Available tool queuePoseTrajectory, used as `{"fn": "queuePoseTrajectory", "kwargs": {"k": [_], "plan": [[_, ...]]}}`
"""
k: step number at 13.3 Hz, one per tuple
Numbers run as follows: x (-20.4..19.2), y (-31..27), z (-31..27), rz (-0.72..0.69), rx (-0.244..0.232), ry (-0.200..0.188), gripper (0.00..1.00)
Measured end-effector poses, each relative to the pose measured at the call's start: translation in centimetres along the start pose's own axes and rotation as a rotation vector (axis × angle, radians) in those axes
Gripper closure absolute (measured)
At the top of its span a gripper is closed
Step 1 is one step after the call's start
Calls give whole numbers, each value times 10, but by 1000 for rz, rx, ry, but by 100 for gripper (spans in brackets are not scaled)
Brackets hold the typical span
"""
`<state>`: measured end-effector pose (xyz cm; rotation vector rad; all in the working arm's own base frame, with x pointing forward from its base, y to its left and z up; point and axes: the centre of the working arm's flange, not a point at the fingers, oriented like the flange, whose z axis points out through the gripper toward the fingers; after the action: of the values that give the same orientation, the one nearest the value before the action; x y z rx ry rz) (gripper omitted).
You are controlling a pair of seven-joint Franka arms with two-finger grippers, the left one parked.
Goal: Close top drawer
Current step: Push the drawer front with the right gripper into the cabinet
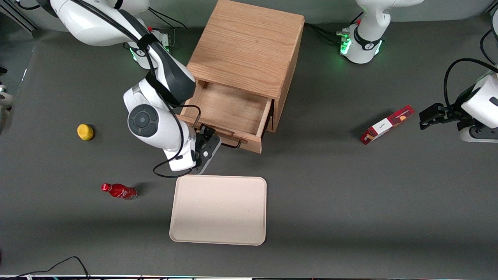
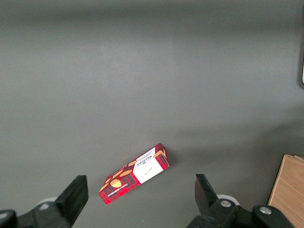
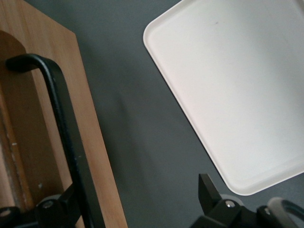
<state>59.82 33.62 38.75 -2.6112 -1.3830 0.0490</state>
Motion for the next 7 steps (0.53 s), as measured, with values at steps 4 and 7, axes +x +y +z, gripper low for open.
{"fn": "queuePoseTrajectory", "kwargs": {"k": [4, 7], "plan": [[-1, -23, 1, -19, 5, -15, 0], [-3, -36, 1, -34, 4, -22, 0]]}}
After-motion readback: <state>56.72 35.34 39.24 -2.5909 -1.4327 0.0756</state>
